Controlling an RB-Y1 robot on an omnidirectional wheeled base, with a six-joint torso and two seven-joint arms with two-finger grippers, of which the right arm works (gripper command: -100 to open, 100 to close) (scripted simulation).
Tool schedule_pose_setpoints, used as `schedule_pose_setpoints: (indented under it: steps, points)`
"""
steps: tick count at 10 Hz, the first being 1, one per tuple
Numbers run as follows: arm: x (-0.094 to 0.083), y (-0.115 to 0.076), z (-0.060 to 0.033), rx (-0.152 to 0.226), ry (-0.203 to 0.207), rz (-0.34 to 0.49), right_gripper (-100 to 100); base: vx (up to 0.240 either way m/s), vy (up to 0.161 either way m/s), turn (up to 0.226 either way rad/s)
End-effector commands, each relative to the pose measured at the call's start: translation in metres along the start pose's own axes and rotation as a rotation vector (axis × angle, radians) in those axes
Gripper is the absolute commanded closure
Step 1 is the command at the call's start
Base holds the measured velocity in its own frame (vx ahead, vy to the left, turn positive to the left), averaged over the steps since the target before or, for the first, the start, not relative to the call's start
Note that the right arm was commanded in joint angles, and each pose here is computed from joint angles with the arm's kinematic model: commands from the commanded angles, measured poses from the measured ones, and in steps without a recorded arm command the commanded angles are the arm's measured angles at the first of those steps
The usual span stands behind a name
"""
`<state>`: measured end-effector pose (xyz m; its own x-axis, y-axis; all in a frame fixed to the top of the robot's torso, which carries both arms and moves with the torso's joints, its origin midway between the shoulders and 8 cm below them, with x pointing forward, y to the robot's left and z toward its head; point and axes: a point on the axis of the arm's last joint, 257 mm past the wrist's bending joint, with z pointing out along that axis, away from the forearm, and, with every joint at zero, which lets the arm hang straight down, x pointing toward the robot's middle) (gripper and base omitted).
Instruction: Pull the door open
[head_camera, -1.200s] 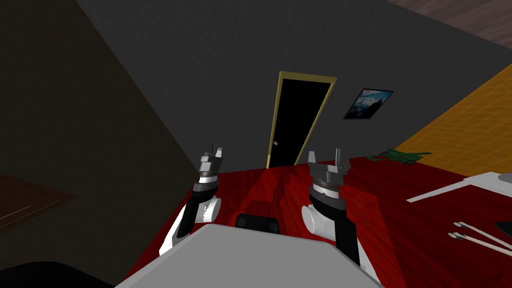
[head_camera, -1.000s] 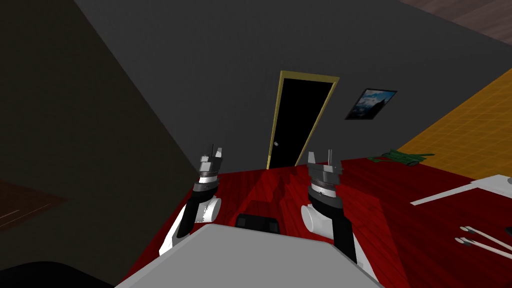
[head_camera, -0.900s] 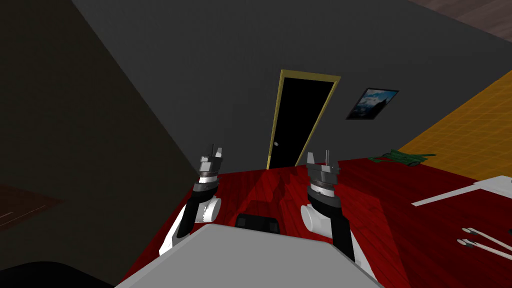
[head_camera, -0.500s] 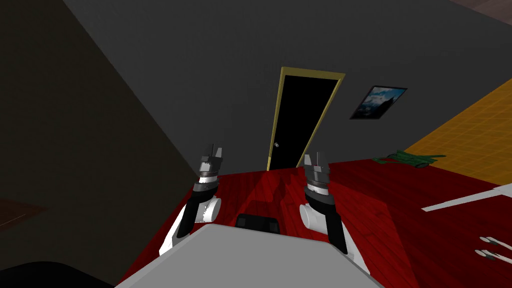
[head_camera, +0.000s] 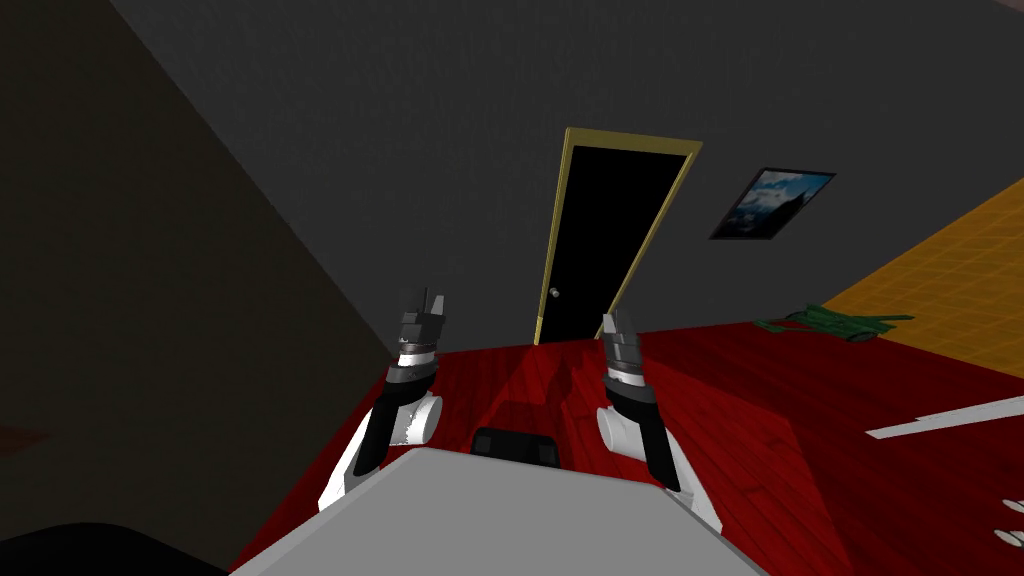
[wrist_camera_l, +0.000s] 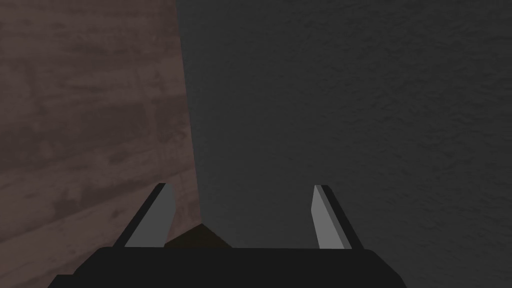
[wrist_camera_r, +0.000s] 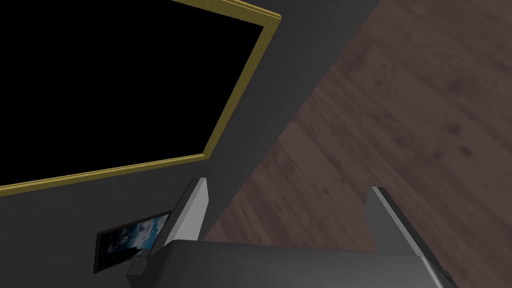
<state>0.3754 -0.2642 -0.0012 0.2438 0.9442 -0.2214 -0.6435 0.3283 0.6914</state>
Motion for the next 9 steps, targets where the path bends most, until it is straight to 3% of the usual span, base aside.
schedule_pose_setpoints:
  steps: [1, 9]
  points:
    - [0.003, -0.014, -0.0028, 0.016, 0.015, -0.043, -100, 0.095, -0.032, 0.022]
    - [0.018, -0.082, -0.0230, 0.103, 0.100, -0.264, -100, 0.096, -0.030, 0.025]
